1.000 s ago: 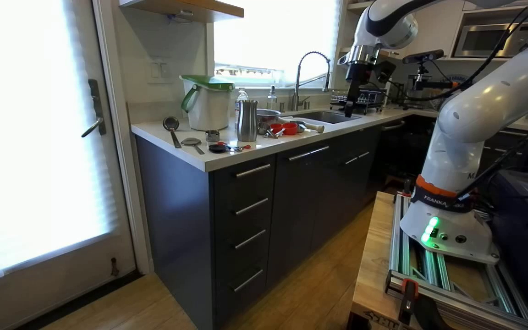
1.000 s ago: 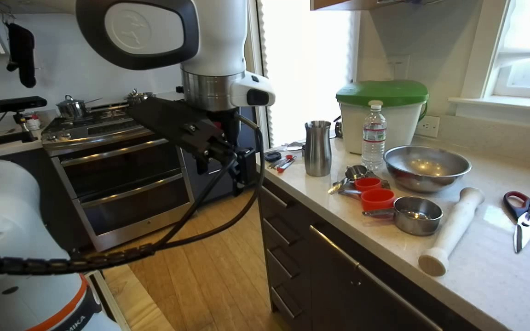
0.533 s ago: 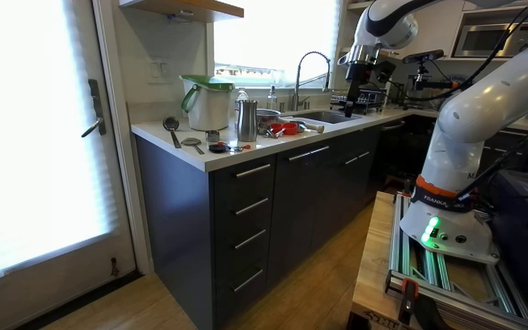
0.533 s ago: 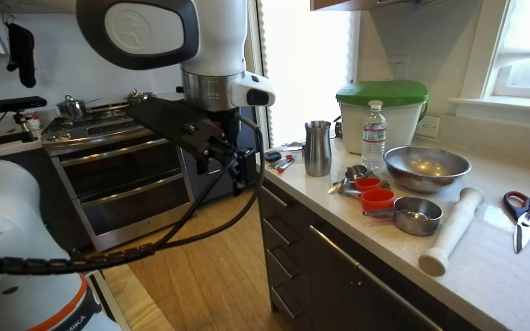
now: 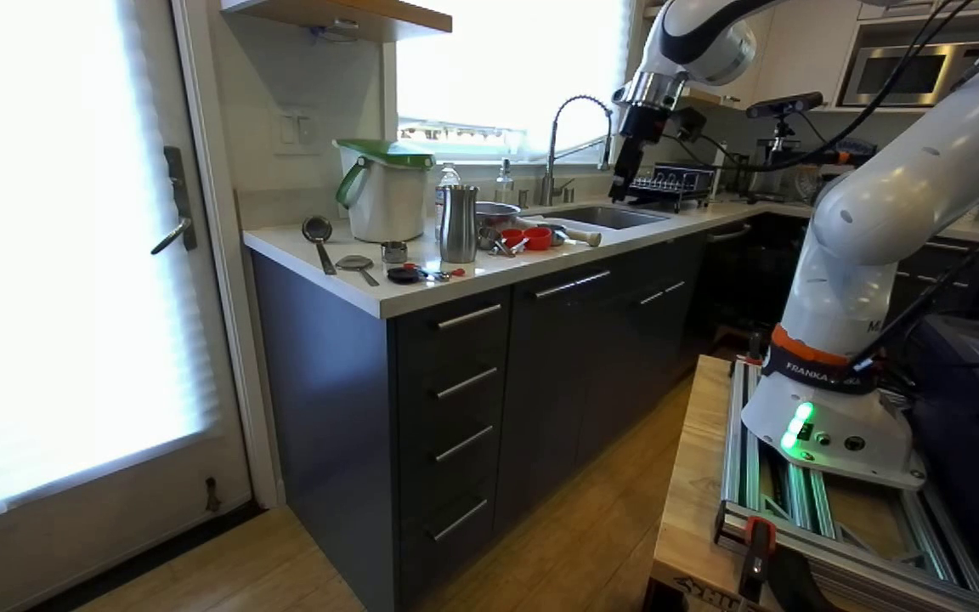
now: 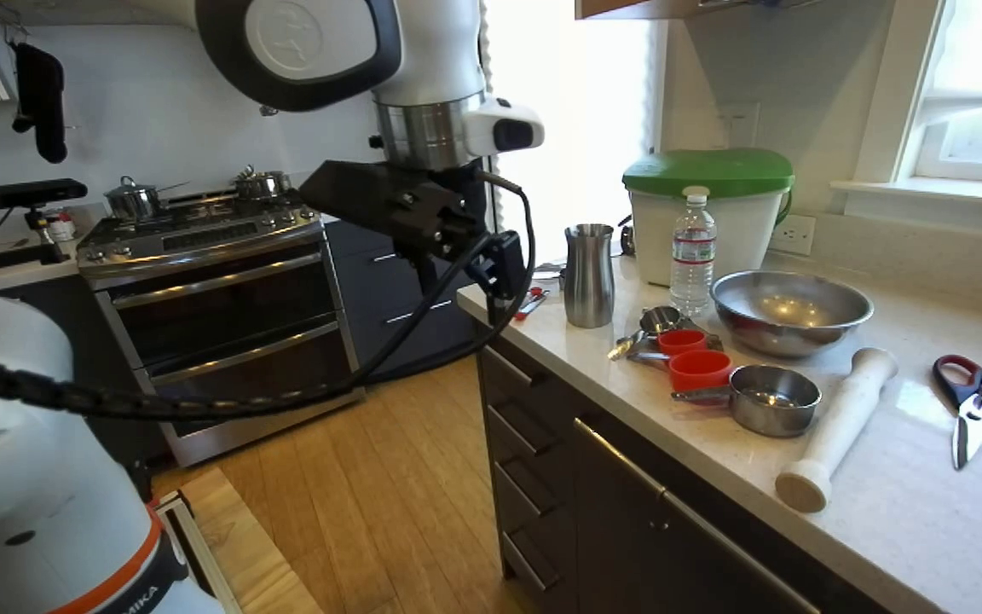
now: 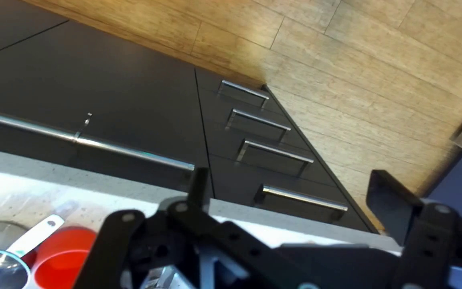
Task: Put the rolling pin in the silver cup on the left
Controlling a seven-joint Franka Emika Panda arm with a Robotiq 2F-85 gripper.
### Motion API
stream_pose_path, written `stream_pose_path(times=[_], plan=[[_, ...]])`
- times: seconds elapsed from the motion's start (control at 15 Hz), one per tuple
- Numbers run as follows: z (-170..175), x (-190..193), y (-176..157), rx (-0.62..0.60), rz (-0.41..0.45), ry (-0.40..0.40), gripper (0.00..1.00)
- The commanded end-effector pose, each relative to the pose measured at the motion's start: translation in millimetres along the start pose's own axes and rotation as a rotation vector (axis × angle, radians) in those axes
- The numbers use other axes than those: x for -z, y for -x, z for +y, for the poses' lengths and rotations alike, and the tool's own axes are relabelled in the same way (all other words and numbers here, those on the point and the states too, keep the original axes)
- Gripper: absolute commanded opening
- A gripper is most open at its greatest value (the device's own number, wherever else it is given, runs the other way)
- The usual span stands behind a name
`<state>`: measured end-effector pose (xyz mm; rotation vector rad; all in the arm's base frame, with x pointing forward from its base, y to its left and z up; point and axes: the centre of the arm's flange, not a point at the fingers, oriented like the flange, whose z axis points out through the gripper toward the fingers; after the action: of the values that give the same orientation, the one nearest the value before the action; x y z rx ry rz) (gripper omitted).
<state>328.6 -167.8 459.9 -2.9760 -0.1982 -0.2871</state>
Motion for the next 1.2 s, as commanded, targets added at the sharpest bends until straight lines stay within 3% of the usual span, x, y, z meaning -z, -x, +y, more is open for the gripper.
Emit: stream_pose_path(times=[0.0, 0.33, 0.67, 1.13], plan=[[41, -20, -39, -0.044, -0.019, 0.07, 1.0], [113, -38, -61, -0.108, -0.052, 0.164, 1.0], [179, -42, -87, -0.237, -0.077, 0.177, 1.0], [239, -33, -154, -0.331, 0.012, 0.205, 1.0]])
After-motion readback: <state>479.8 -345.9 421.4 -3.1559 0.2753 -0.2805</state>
